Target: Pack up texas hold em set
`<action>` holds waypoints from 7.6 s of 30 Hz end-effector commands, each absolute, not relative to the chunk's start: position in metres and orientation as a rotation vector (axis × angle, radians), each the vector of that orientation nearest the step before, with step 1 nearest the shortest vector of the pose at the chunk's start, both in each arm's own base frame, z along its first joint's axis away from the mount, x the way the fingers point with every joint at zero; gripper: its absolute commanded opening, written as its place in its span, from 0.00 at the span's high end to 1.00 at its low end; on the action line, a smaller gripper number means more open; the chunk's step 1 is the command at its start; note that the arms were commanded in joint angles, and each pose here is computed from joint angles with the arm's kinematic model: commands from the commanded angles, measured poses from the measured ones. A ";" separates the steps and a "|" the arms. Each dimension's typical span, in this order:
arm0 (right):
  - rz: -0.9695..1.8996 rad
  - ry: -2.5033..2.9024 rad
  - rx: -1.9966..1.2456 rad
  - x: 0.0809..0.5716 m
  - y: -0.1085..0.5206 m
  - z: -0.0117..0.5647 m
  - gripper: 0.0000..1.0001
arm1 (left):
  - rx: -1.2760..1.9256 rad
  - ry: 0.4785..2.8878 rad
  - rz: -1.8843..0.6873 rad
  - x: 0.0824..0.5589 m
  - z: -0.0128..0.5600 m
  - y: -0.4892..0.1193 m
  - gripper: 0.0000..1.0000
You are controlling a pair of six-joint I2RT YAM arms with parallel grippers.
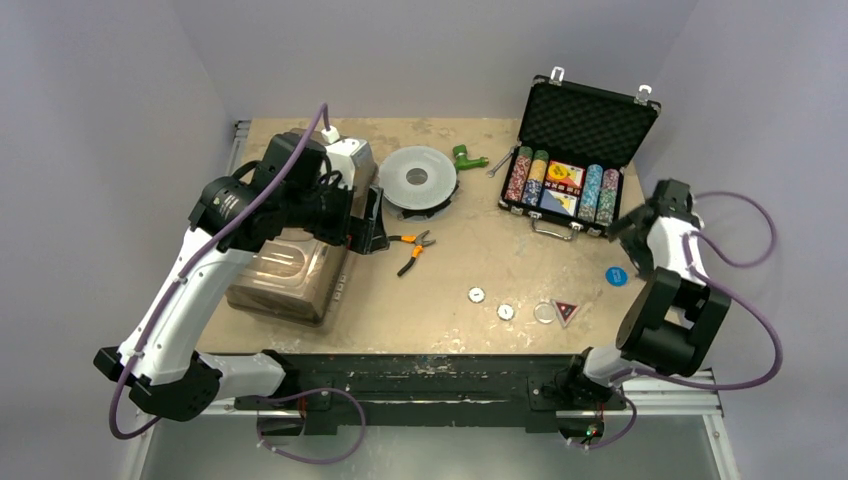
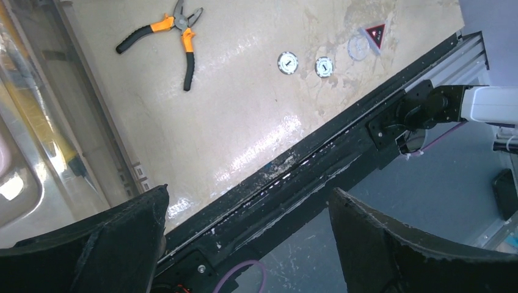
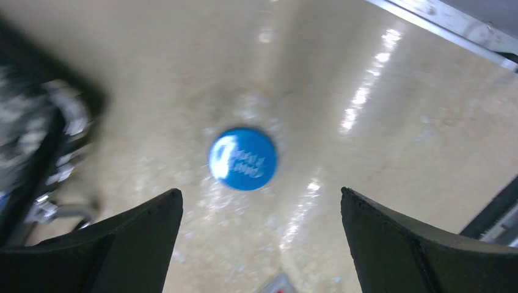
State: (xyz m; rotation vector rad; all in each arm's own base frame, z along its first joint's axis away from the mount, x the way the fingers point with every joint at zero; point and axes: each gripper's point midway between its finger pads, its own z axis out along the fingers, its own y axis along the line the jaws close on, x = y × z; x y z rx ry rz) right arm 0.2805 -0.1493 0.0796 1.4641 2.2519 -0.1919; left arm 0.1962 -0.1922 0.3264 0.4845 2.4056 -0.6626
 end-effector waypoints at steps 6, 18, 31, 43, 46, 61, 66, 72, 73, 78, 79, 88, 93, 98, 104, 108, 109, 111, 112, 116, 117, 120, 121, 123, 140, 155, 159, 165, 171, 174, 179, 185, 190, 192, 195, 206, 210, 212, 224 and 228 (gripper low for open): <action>-0.148 2.293 1.618 0.257 -0.158 0.036 0.01 | 0.506 2.374 -0.771 0.184 0.333 -0.204 0.00; -0.274 2.369 1.461 0.275 -0.164 0.029 0.01 | 0.498 2.383 -0.818 0.184 0.339 -0.212 0.00; -0.410 2.444 1.361 0.283 -0.158 0.019 0.20 | 0.489 2.384 -0.823 0.187 0.342 -0.215 0.00; -0.313 2.461 1.355 0.284 -0.146 0.007 0.26 | 0.495 2.385 -0.808 0.187 0.340 -0.213 0.00; -0.290 2.466 1.363 0.283 -0.143 0.003 0.24 | 0.498 2.386 -0.807 0.186 0.339 -0.212 0.00; -0.256 2.473 1.359 0.275 -0.137 -0.003 0.38 | 0.501 2.384 -0.803 0.188 0.339 -0.213 0.00; -0.236 2.471 1.347 0.278 -0.135 -0.001 0.48 | 0.501 2.386 -0.805 0.188 0.339 -0.213 0.00; -0.167 2.497 1.272 0.286 -0.129 0.000 0.59 | 0.501 2.384 -0.805 0.187 0.339 -0.212 0.00; -0.150 2.503 1.261 0.288 -0.127 -0.001 0.60 | 0.501 2.385 -0.805 0.187 0.339 -0.212 0.00; -0.078 2.517 1.219 0.292 -0.115 -0.002 0.61 | 0.502 2.384 -0.804 0.186 0.339 -0.212 0.00; -0.060 2.516 1.214 0.293 -0.113 -0.001 0.61 | 0.502 2.384 -0.805 0.186 0.339 -0.212 0.00; 0.055 2.622 1.032 0.306 -0.056 -0.011 0.58 | 0.487 2.385 -0.810 0.187 0.338 -0.213 0.00; 0.085 2.658 0.947 0.306 -0.024 -0.011 0.56 | 0.476 2.388 -0.793 0.187 0.336 -0.210 0.00; 0.080 2.700 0.861 0.300 -0.006 -0.014 0.45 | 0.467 2.389 -0.777 0.186 0.334 -0.206 0.00; 0.042 2.749 0.816 0.295 -0.001 -0.021 0.43 | 0.473 2.390 -0.778 0.186 0.333 -0.207 0.00; 0.005 2.760 0.805 0.294 -0.004 -0.022 0.41 | 0.474 2.389 -0.778 0.186 0.333 -0.206 0.00; -0.010 2.765 0.806 0.294 -0.005 -0.023 0.40 | 0.475 2.389 -0.778 0.186 0.333 -0.206 0.00; -0.039 2.775 0.812 0.292 -0.008 -0.024 0.41 | 0.474 2.390 -0.778 0.185 0.333 -0.206 0.00; -0.052 2.780 0.819 0.291 -0.009 -0.025 0.42 | 0.472 2.388 -0.778 0.185 0.334 -0.206 0.00; -0.090 2.792 0.827 0.290 -0.013 -0.026 0.43 | 0.469 2.387 -0.779 0.184 0.334 -0.205 0.00; -0.093 2.796 0.825 0.290 -0.012 -0.026 0.43 | 0.467 2.387 -0.778 0.184 0.334 -0.205 0.00; -0.106 2.809 0.823 0.288 -0.013 -0.027 0.43 | 0.466 2.384 -0.779 0.185 0.335 -0.205 0.00; -0.112 2.810 0.822 0.288 -0.013 -0.027 0.43 | 0.467 2.385 -0.779 0.184 0.334 -0.205 0.00; -0.133 2.814 0.821 0.287 -0.014 -0.027 0.43 | 0.465 2.387 -0.778 0.184 0.334 -0.205 0.00; -0.085 2.798 0.782 0.296 -0.008 -0.022 0.57 | 0.465 2.391 -0.776 0.184 0.333 -0.204 0.00; -0.030 2.737 0.758 0.293 -0.002 0.005 0.62 | 0.479 2.393 -0.767 0.184 0.333 -0.204 0.00; -0.010 2.713 0.753 0.296 -0.001 0.018 0.63 | 0.485 2.392 -0.764 0.185 0.334 -0.204 0.00; 0.062 2.635 0.770 0.314 0.005 0.052 0.63 | 0.487 2.396 -0.768 0.186 0.333 -0.206 0.00; 0.103 2.547 0.764 0.347 0.005 0.088 0.63 | 0.487 2.392 -0.763 0.186 0.333 -0.205 0.00; 0.128 2.508 0.753 0.370 0.006 0.102 0.63 | 0.487 2.392 -0.756 0.185 0.332 -0.203 0.00; 0.115 2.464 0.760 0.415 0.002 0.118 0.63 | 0.486 2.392 -0.729 0.185 0.331 -0.198 0.00; 0.067 2.398 0.793 0.468 -0.009 0.125 0.64 | 0.488 2.401 -0.678 0.184 0.328 -0.190 0.00; 0.012 2.369 0.798 0.505 -0.019 0.122 0.64 | 0.492 2.411 -0.638 0.185 0.325 -0.185 0.00; -0.004 2.359 0.807 0.518 -0.024 0.120 0.64 | 0.493 2.422 -0.628 0.186 0.323 -0.185 0.00; -0.025 2.335 0.824 0.533 -0.030 0.116 0.64 | 0.494 2.429 -0.610 0.188 0.321 -0.184 0.00; -0.089 2.272 0.875 0.561 -0.051 0.104 0.62 | 0.514 2.411 -0.534 0.204 0.322 -0.182 0.00; -0.078 2.271 0.894 0.564 -0.050 0.096 0.61 | 0.516 2.404 -0.522 0.206 0.323 -0.181 0.00; -0.076 2.260 0.903 0.566 -0.051 0.095 0.60 | 0.519 2.407 -0.517 0.206 0.322 -0.181 0.00; -0.074 2.230 0.921 0.577 -0.053 0.090 0.55 | 0.523 2.412 -0.509 0.205 0.319 -0.180 0.00; -0.065 2.222 0.928 0.581 -0.052 0.089 0.53 | 0.523 2.411 -0.506 0.204 0.319 -0.178 0.00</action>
